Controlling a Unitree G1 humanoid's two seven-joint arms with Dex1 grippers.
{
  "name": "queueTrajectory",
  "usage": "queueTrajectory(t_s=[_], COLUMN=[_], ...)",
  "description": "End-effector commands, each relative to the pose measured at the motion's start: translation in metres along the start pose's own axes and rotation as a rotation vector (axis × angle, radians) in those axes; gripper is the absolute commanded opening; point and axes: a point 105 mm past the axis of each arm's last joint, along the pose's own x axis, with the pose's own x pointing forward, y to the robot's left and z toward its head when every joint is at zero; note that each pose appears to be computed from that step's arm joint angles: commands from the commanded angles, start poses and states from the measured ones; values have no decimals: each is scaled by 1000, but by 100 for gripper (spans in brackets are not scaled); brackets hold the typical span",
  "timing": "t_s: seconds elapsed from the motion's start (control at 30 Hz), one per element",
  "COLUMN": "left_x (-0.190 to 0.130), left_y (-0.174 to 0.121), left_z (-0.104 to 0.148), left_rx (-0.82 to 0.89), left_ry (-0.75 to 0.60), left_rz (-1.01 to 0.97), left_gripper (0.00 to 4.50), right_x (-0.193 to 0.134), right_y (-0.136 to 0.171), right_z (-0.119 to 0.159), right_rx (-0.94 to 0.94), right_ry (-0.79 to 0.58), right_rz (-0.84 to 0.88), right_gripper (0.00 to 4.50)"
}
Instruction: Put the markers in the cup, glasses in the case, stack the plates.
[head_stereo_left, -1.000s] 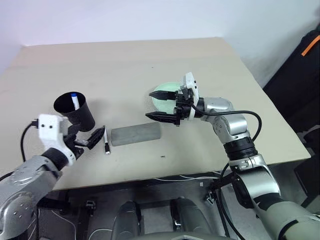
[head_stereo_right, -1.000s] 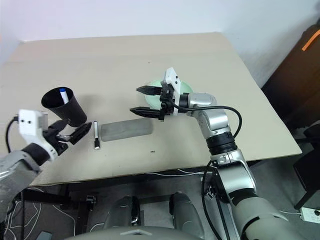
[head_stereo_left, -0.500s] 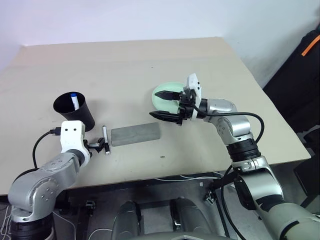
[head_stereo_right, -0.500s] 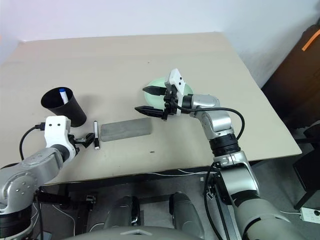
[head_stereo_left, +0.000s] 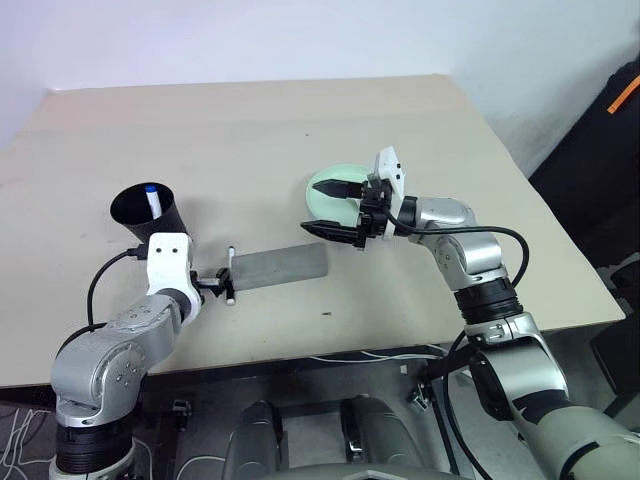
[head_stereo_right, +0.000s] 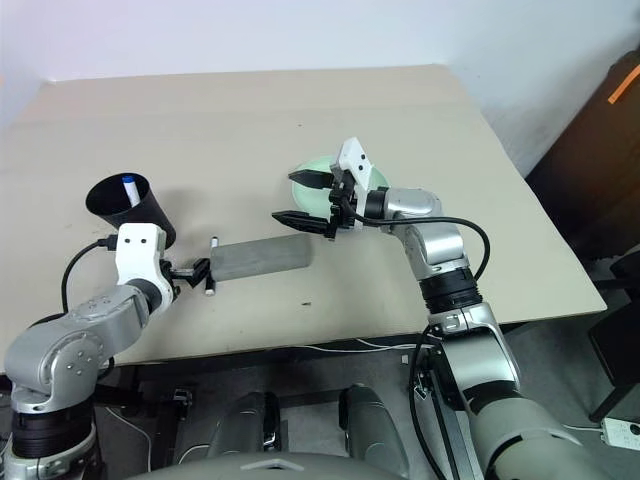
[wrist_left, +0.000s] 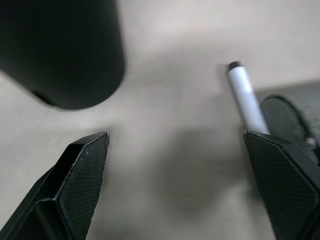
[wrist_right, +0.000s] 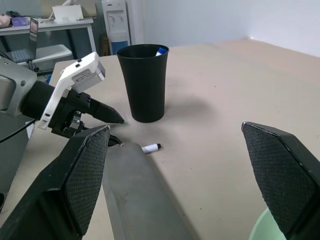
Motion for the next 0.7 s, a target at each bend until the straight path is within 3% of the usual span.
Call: queueTrajectory(t_s=[0.03,0.2,0.63,0.7], left_x=[-8,-11,1,1], left_y=[-16,-28,-10,-6], left_z=[20,21,-12,-13], left_rx=[35,51,48,49], left_ry=[-97,-105,124,144], left_rz=[-80,-165,-17,8], left_gripper=[450,450,450,397], right_x=[-3,-2,-1,-1], right_y=[-3,-3,-8,-9], right_z=[7,0,-1,-1], right_rx=[-45,-59,-71,-73], right_ry=[-12,15,30,30], right_rz=[-12,-16,-42,-45], right_gripper=[444,444,444,450])
